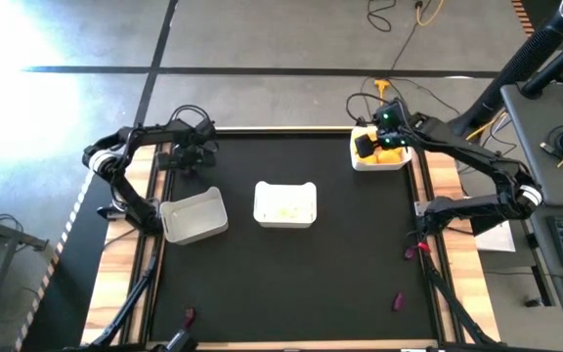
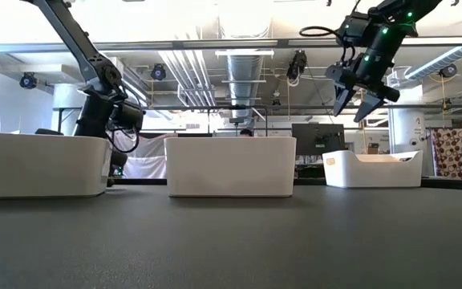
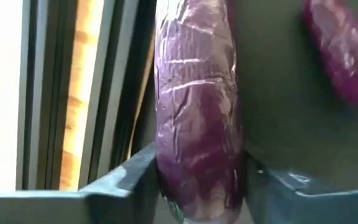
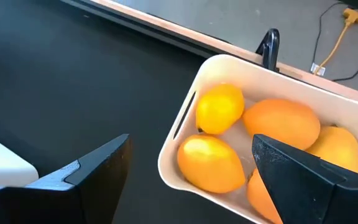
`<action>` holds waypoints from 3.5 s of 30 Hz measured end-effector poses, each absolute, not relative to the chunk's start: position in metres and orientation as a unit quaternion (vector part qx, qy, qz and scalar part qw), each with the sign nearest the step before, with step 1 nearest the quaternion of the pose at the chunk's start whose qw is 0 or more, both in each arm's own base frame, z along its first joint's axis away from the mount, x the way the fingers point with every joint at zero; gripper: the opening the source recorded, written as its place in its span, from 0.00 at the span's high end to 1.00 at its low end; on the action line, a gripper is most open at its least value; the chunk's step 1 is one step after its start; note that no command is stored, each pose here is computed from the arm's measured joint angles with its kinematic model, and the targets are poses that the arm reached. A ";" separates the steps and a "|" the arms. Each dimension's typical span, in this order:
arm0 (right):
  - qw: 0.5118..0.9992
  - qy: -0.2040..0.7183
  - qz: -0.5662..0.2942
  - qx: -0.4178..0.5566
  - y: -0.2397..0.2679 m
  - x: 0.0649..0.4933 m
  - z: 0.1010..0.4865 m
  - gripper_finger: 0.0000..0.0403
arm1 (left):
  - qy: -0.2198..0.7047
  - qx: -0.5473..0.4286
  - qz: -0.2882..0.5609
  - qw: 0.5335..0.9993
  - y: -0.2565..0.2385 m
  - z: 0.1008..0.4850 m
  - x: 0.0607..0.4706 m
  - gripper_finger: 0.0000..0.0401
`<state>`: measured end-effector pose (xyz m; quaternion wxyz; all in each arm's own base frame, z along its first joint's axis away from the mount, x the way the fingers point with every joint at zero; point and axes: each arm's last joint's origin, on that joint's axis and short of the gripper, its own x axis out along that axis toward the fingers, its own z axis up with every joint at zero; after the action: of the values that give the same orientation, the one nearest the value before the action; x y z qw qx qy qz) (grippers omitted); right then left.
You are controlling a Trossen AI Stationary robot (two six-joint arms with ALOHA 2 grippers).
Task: Sort produce into baskets
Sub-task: Put the purple eggplant into the gray bin
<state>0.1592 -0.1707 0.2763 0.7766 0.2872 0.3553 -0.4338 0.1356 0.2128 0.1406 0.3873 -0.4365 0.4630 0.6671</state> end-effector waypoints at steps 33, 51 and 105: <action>0.821 0.268 -0.437 0.252 -0.181 0.169 0.281 0.19 | 0.640 -0.343 0.292 0.623 0.001 0.281 0.154 0.65; 0.821 0.266 -0.437 0.252 -0.181 0.169 0.281 0.19 | 0.764 -0.252 0.240 0.543 0.001 0.244 0.176 0.44; 0.824 0.336 -0.408 0.204 -0.269 0.220 0.260 0.19 | 0.367 -0.493 0.619 0.489 0.277 0.169 0.189 0.97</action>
<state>0.2202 -0.2686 0.2603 0.8236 0.2038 0.3365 -0.4085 0.1894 0.2765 0.1686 0.4890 -0.4934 0.3666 0.6190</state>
